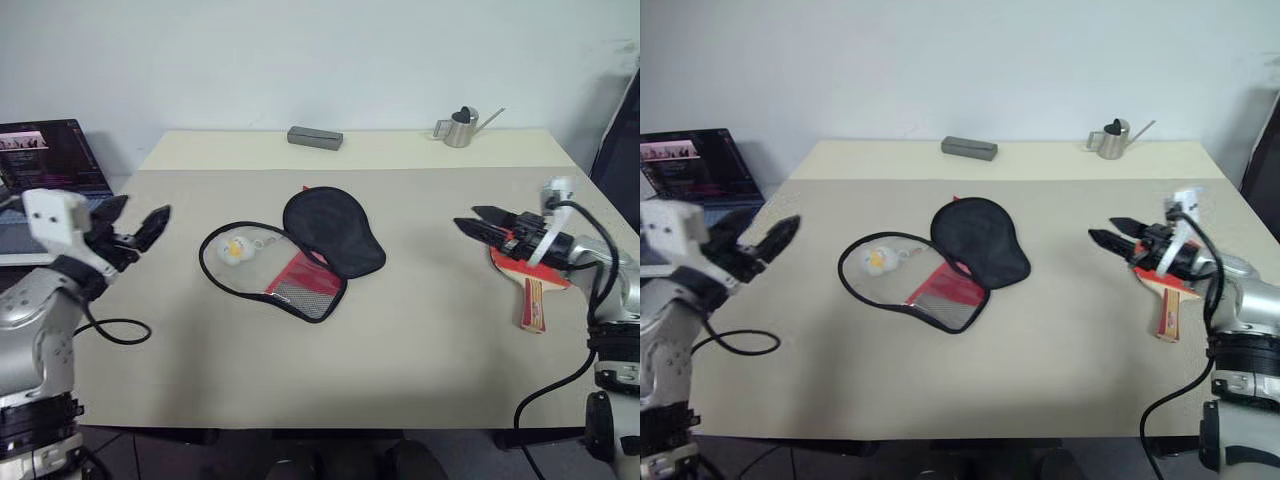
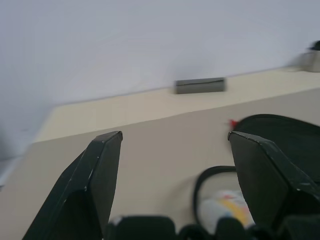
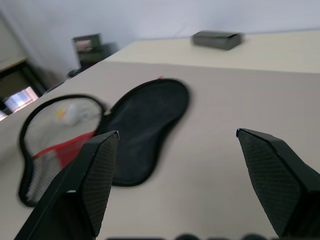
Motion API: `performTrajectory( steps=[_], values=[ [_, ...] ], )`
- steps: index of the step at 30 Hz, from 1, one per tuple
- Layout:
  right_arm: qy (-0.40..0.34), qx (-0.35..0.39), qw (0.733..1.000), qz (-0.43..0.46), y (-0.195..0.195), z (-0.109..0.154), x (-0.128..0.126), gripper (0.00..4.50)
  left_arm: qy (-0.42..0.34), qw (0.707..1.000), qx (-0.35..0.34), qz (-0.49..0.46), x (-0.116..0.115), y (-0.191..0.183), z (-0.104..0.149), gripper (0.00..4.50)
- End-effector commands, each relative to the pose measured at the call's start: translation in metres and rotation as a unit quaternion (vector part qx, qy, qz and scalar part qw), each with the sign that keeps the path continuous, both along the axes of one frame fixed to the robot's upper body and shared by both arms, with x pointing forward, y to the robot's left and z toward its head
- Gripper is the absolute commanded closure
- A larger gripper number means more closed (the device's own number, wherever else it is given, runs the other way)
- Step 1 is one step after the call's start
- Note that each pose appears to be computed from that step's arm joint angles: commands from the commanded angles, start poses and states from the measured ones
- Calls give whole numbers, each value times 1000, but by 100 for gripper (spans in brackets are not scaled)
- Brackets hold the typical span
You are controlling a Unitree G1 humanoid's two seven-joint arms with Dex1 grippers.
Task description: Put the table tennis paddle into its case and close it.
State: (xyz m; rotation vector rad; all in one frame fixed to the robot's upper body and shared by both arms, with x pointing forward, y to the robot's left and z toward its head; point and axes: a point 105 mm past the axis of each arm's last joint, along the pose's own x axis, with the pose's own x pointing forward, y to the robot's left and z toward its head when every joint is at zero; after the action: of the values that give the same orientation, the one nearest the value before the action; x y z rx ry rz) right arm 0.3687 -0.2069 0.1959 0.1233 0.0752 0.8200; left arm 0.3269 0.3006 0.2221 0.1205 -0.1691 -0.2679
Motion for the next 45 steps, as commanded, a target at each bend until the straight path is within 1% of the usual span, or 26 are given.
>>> performTrajectory(
  steps=[1,7,11,13,15,18,21,25,27,32,41,45],
  values=[
    [-26,-14,999,43,32,13,3,38,-5,998,13,-60,4,-22,11,80],
    [-28,-31,998,52,77,6,26,38,1,996,4,-86,18,-32,9,80],
    [-12,-55,998,42,91,-4,39,38,5,993,3,-115,23,-45,6,80],
    [6,-62,998,30,94,-10,48,38,16,989,9,-147,21,-56,3,80],
    [20,-84,996,34,99,-16,51,38,24,985,19,-169,20,-63,0,80],
    [16,-98,994,53,111,-15,53,38,39,976,29,-214,13,-73,-1,80],
    [9,-116,992,52,120,-15,59,38,60,964,44,-253,3,-81,-7,80],
    [0,-129,990,56,134,-19,64,38,60,968,38,-242,4,-75,-8,80],
    [-9,-148,987,55,142,-23,67,38,54,970,28,-234,5,-72,-5,80],
    [-8,-156,987,29,164,-31,78,38,46,976,15,-214,5,-66,-3,80],
    [14,-171,984,-52,164,-47,91,38,46,977,17,-206,4,-65,-4,80],
    [28,-174,983,-52,168,-55,89,38,48,978,19,-204,3,-65,-6,80]
  ],
)
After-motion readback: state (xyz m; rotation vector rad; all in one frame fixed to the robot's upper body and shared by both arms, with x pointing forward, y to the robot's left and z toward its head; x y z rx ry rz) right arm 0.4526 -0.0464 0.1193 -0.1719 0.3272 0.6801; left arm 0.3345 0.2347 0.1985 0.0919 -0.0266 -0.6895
